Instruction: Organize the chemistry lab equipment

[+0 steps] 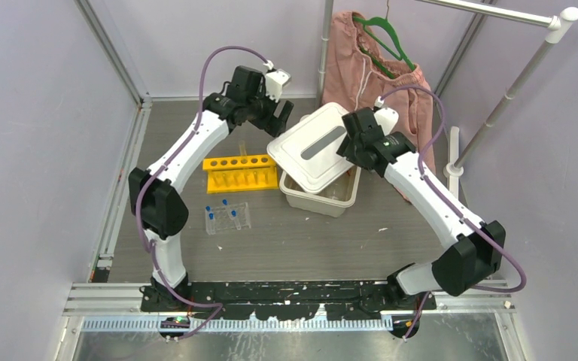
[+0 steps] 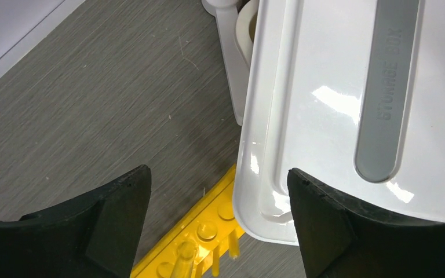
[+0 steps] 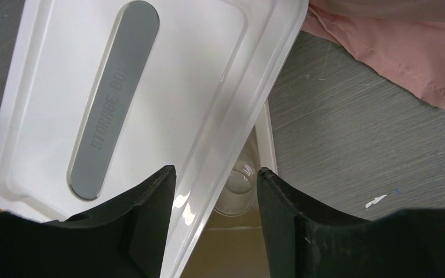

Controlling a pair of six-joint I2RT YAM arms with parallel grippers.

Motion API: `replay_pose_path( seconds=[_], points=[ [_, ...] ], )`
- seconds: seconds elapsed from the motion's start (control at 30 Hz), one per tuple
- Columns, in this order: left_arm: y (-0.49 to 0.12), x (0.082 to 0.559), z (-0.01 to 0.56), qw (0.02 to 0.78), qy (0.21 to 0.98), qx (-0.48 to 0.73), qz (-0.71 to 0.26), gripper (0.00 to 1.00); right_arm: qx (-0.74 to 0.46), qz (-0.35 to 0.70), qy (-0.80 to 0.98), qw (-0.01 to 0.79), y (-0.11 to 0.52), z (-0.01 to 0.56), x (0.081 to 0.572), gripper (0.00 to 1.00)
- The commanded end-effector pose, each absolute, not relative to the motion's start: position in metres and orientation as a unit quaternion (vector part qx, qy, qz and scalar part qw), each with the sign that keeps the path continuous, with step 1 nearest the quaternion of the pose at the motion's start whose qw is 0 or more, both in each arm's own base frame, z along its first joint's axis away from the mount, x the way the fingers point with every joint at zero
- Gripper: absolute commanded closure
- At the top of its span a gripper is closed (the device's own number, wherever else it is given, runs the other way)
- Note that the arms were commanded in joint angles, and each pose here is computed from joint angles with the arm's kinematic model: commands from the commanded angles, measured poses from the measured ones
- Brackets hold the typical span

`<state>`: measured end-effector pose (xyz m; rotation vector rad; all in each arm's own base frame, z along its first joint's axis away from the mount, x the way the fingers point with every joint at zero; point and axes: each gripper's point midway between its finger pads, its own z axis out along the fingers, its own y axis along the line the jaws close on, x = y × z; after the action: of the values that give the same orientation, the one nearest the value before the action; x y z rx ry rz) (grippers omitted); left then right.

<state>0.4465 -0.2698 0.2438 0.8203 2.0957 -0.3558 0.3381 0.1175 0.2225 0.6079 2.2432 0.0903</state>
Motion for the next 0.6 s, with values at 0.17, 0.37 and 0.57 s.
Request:
replay_pose_path(
  seconds=[0.17, 0.37, 0.57],
  points=[
    [-0.289, 0.457, 0.253, 0.442, 0.821, 0.314, -0.178, 0.17, 0.266, 0.027, 0.883, 0.385, 0.114, 0.209, 0.343, 0.41],
    [-0.288, 0.452, 0.234, 0.419, 0.833, 0.312, -0.18, 0.24, 0.273, 0.026, 0.887, 0.372, 0.106, 0.2, 0.341, 0.42],
    [-0.291, 0.447, 0.223, 0.404, 0.838, 0.311, -0.192, 0.3, 0.272, 0.027, 0.893, 0.358, 0.099, 0.194, 0.342, 0.44]
  ],
)
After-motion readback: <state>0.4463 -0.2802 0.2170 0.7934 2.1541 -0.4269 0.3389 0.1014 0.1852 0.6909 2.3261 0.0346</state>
